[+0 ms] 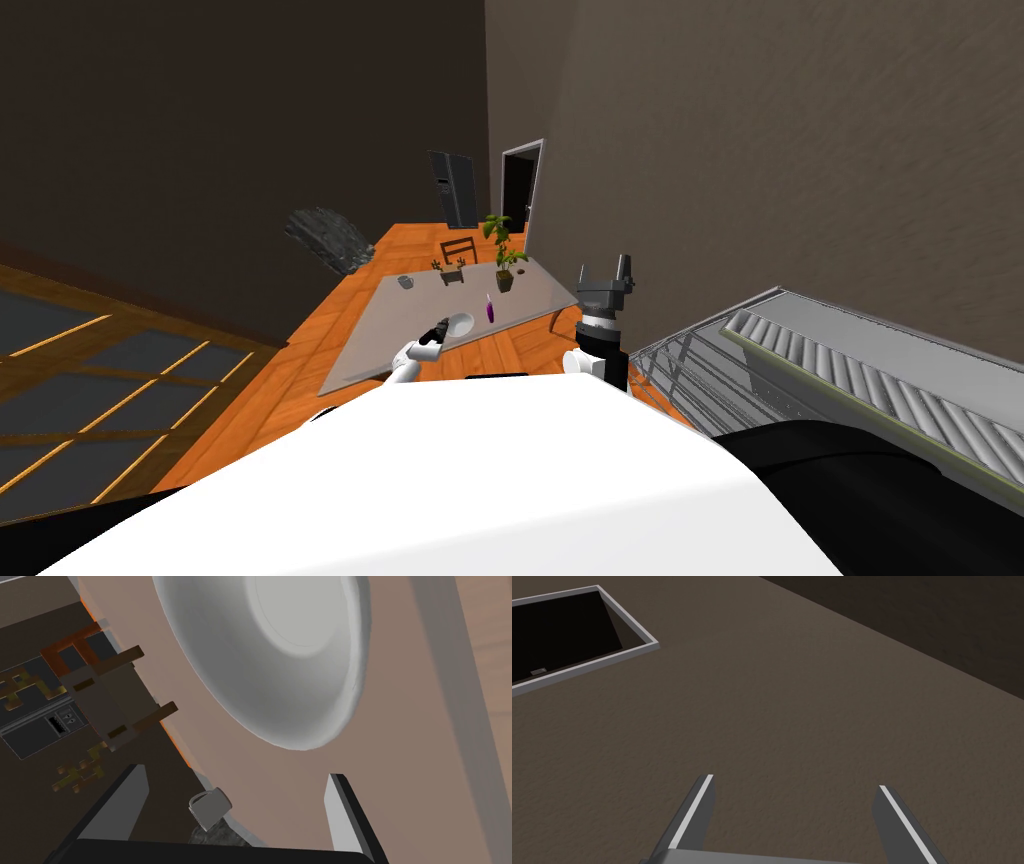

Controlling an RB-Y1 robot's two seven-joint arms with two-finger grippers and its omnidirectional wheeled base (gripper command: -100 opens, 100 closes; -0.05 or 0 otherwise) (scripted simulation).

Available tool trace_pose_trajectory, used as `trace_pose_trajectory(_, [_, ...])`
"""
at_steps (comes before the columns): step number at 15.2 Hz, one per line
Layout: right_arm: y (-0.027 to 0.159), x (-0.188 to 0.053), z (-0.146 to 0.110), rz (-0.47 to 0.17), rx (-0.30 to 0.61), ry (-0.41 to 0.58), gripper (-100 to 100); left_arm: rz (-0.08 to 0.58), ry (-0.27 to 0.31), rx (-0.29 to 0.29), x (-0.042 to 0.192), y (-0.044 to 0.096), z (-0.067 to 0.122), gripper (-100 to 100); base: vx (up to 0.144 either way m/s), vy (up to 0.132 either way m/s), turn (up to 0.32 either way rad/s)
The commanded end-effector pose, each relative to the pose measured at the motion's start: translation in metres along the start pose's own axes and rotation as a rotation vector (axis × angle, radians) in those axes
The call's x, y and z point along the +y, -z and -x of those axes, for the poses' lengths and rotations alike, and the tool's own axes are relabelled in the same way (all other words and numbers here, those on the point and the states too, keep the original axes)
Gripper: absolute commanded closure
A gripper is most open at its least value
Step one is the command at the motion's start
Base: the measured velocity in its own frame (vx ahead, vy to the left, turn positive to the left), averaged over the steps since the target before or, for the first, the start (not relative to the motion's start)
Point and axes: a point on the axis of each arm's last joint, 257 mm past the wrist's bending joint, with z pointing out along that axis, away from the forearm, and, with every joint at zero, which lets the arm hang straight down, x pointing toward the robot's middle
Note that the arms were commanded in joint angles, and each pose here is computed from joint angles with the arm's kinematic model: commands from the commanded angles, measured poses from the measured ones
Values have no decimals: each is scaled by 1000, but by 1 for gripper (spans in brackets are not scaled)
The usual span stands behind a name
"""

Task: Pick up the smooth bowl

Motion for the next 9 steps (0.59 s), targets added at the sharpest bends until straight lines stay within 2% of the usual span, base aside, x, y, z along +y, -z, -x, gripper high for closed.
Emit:
trace_pose_trajectory(1, [0,0,0,0,0,0,0,62,-5,11,18,-3,-6,-100,18,-35,-16])
trace_pose_trajectory(2, [0,0,0,0,0,0,0,62,-5,11,19,-3,-6,-100,15,-33,-12])
trace_pose_trajectory(5, [0,0,0,0,0,0,0,159,-15,30,43,-6,-16,-100,21,-40,-21])
trace_pose_trajectory(9, [0,0,0,0,0,0,0,232,-23,46,64,-5,-24,-100,20,-36,-13])
